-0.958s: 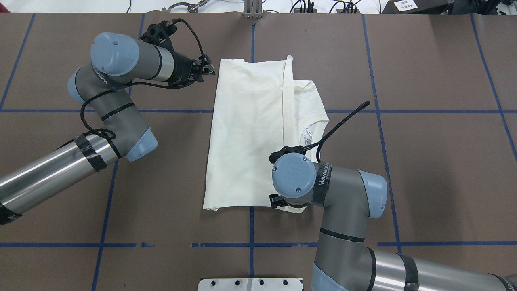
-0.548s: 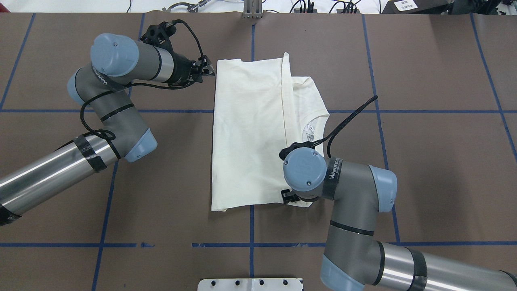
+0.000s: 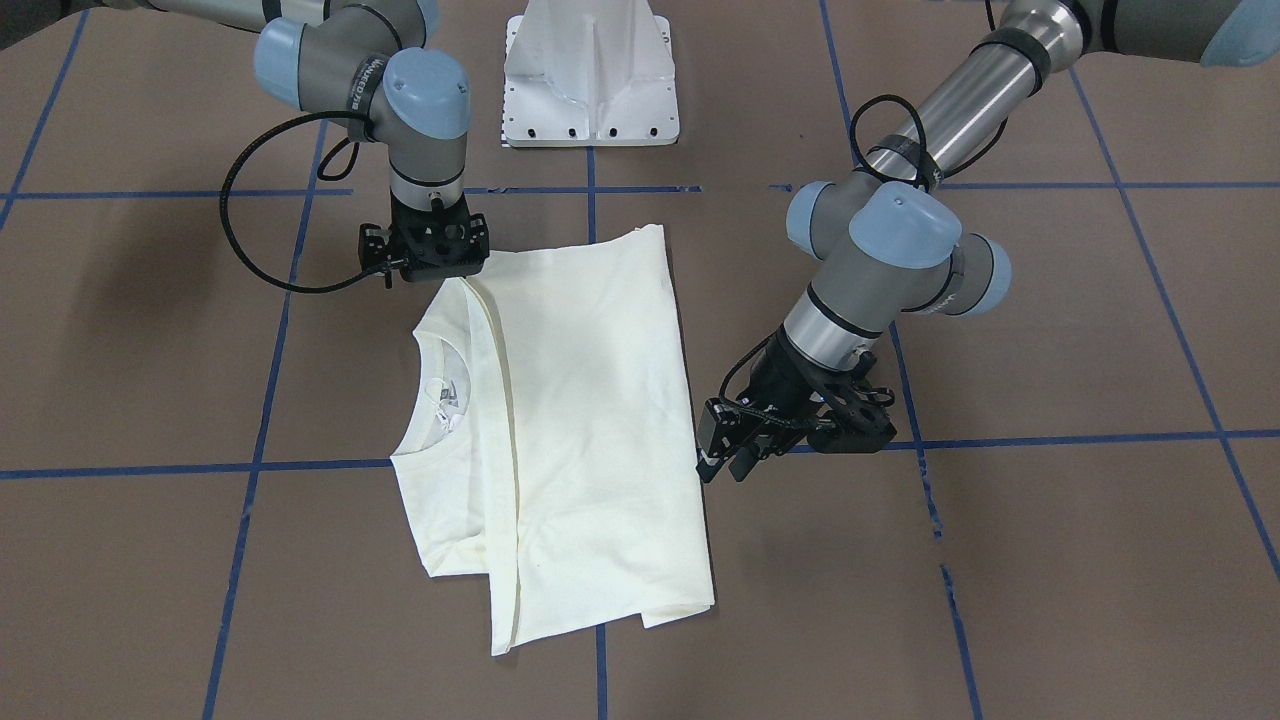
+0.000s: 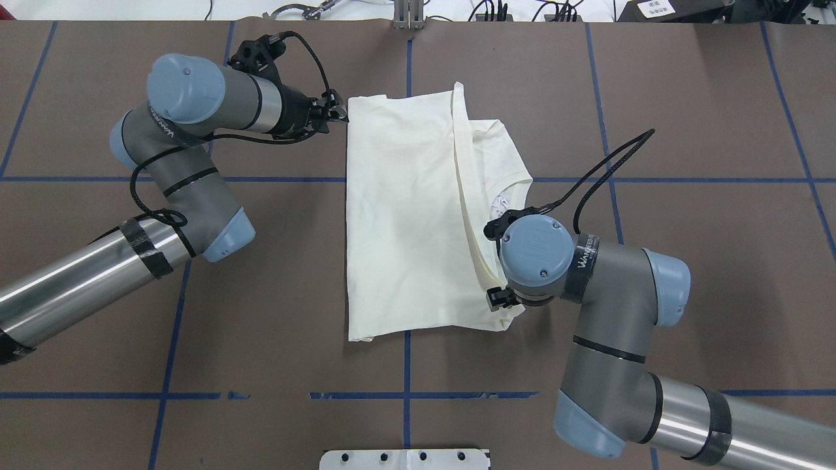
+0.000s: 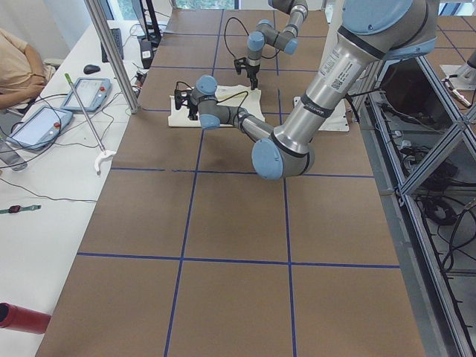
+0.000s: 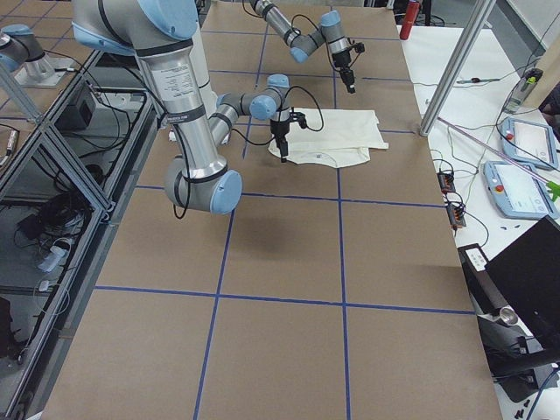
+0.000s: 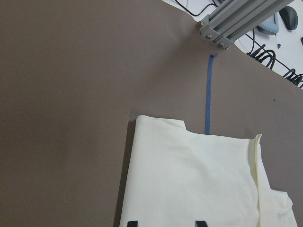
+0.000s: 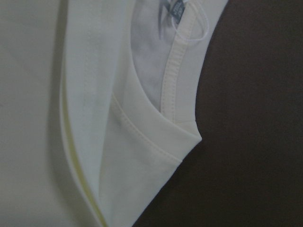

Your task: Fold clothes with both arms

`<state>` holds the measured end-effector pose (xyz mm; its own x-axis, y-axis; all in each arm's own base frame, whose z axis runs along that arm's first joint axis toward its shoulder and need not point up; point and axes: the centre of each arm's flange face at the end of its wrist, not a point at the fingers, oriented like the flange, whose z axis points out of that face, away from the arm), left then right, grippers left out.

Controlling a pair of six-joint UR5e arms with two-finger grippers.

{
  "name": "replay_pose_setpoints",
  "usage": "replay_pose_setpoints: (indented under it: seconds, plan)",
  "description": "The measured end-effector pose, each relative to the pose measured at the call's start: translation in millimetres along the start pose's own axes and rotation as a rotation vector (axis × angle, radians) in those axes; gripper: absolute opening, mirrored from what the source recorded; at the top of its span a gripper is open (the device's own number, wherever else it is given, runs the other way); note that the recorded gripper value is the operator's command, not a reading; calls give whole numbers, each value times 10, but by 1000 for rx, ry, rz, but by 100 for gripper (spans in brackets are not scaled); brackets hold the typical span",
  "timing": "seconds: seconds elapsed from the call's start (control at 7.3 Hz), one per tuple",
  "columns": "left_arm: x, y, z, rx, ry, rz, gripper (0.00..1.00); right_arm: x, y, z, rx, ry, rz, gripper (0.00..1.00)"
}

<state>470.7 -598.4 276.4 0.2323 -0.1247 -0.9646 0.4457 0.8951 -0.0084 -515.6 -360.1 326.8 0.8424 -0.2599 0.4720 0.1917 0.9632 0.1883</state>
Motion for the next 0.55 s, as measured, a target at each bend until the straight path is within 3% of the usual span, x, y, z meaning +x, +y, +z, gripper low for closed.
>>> replay_pose_setpoints:
  seconds: [0.27,0.55]
  plan:
    - [-1,-3,-5,1,0,0,50,446,216,219,-26,46,9,100]
    - [-3,2,-3,0,0,1,50,750,233,-66,-26,32,12,100]
